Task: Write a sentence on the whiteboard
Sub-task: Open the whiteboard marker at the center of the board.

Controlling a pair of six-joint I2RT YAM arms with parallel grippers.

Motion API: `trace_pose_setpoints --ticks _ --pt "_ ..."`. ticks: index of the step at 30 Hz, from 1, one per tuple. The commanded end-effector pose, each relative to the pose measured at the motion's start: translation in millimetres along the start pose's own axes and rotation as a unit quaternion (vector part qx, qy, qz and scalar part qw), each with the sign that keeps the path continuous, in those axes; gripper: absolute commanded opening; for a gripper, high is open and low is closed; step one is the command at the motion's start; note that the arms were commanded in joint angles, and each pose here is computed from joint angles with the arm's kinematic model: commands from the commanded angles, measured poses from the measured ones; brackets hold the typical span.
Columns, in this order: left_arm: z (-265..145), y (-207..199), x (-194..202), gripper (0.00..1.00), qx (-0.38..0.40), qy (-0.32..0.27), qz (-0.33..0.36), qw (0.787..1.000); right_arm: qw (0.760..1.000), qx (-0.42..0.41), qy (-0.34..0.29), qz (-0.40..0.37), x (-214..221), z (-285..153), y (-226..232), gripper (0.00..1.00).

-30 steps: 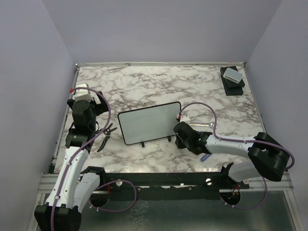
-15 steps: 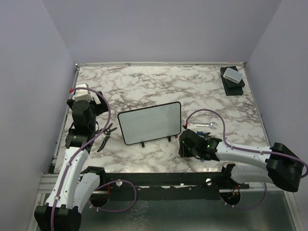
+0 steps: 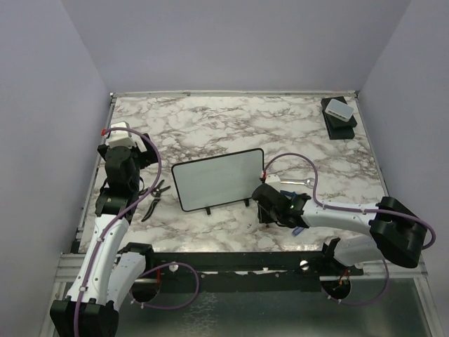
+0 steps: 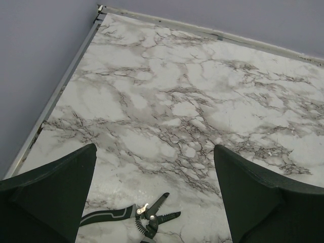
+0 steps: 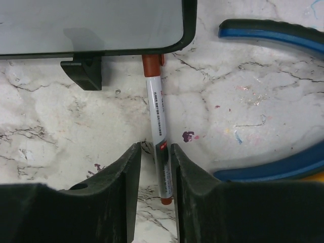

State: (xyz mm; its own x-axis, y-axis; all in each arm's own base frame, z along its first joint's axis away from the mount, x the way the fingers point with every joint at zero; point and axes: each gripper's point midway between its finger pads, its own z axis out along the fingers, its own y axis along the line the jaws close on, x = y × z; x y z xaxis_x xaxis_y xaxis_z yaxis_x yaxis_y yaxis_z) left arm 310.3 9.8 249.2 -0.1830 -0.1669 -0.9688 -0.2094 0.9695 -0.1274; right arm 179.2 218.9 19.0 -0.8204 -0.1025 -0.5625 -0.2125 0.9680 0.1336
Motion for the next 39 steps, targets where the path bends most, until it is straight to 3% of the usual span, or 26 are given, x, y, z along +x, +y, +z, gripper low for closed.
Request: trace_pose_setpoints --ticks 1,3,7,11,16,21,24,27,31,36,39 --pt "-1 -5 0 0.99 0.016 0.007 0.018 1.000 0.999 0.045 0.015 -0.012 12 1 -19 0.29" --pt "-3 -6 -5 0.99 0.017 0.001 0.025 1.000 0.999 0.043 0.029 -0.015 17 -4 -21 0.16" --pt "-10 -7 -34 0.99 0.009 -0.026 0.036 0.999 0.998 0.011 0.060 -0.011 18 -29 -11 0.01" --pt "-9 -34 -63 0.99 0.045 -0.013 0.055 0.997 0.995 -0.011 0.099 0.001 22 -62 -6 0.00" --pt "-28 -120 -76 0.99 0.206 0.005 0.090 0.974 0.987 -0.080 0.141 -0.007 21 -111 10 0.00" --pt "-84 -191 -76 0.98 0.386 0.008 0.112 0.916 0.974 -0.158 0.161 -0.013 15 -155 30 0.00" --pt "-125 -215 -54 0.96 0.496 0.033 0.125 0.859 0.965 -0.205 0.159 -0.030 3 -172 47 0.00" --pt "-166 -224 -19 0.95 0.584 0.075 0.128 0.798 0.952 -0.246 0.174 -0.054 -2 -181 62 0.00" --pt "-202 -218 15 0.95 0.640 0.114 0.119 0.750 0.931 -0.308 0.186 -0.061 -16 -184 75 0.00" --pt "-225 -207 27 0.98 0.656 0.142 0.076 0.737 0.895 -0.421 0.130 -0.070 -47 -204 86 0.00" --pt "-196 -206 17 0.99 0.569 0.145 -0.023 0.809 0.889 -0.448 0.032 -0.095 -75 -214 95 0.00"
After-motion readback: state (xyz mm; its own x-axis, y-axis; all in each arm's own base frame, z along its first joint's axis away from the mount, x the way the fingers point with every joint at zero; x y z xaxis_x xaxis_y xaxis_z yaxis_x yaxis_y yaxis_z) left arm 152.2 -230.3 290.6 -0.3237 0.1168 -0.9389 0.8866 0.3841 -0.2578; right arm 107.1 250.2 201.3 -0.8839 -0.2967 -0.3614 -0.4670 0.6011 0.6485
